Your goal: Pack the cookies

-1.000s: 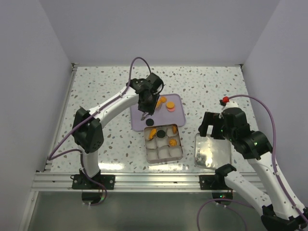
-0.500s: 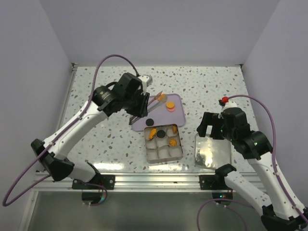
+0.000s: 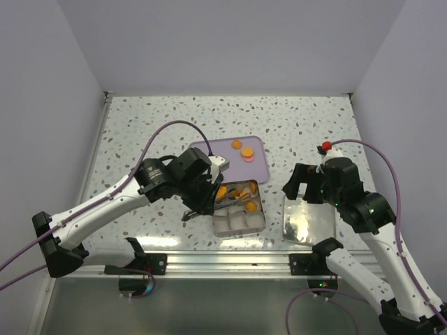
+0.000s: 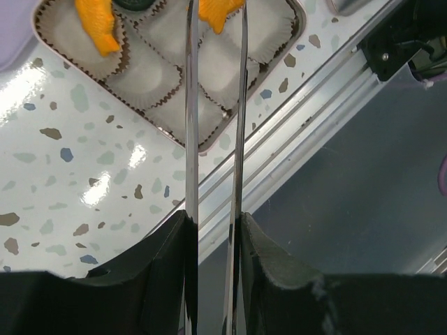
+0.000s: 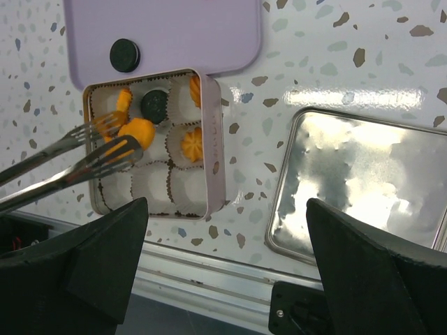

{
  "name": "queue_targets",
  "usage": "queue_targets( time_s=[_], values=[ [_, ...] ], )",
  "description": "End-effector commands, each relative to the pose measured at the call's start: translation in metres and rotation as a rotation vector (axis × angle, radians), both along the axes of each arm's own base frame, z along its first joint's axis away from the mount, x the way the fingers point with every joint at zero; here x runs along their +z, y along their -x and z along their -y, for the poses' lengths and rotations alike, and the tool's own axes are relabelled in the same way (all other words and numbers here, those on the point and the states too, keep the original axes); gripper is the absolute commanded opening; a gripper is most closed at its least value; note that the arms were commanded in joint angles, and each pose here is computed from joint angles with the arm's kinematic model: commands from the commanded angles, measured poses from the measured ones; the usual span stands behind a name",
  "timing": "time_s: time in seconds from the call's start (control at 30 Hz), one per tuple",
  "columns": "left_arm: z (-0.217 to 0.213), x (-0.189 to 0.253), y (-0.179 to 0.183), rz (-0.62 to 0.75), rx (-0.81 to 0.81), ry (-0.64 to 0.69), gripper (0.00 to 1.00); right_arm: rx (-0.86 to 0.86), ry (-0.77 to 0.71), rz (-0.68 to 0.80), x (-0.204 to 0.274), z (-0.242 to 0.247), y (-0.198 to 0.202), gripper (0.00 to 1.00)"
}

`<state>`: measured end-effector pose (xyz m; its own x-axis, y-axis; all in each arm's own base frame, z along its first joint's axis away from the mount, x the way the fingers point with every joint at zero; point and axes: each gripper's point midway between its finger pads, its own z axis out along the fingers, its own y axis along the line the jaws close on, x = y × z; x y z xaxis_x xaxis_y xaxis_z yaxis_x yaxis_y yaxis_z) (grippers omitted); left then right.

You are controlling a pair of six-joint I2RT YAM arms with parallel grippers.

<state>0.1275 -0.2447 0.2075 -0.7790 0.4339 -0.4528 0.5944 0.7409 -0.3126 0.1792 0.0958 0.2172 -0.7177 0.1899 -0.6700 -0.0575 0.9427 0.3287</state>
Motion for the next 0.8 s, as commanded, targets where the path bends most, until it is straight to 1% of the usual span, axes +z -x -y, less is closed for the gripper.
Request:
queue_targets(
  time_s=[0.0, 0.2, 0.43, 0.77],
  values=[
    [0.011, 0.005, 0.014, -0.024, -0.035, 0.043, 0.15, 0.008, -0.032, 0.017, 0.005, -0.004, 0.001, 0.99],
    [0.007, -0.011, 0.017, -0.047, -0.028, -0.010, 0.13, 0.003, -0.025, 0.025, 0.007, 0.000, 0.006, 0.99],
    [-0.005, -0.025, 0.012, -0.047, 0.005, -0.111, 0.12, 0.006, -0.021, 0.030, 0.010, 0.001, 0.007, 0.99],
    [-0.010, -0.036, 0.011, -0.058, 0.021, -0.161, 0.11, 0.010, -0.022, 0.024, 0.008, -0.001, 0.006, 0.99]
  ],
)
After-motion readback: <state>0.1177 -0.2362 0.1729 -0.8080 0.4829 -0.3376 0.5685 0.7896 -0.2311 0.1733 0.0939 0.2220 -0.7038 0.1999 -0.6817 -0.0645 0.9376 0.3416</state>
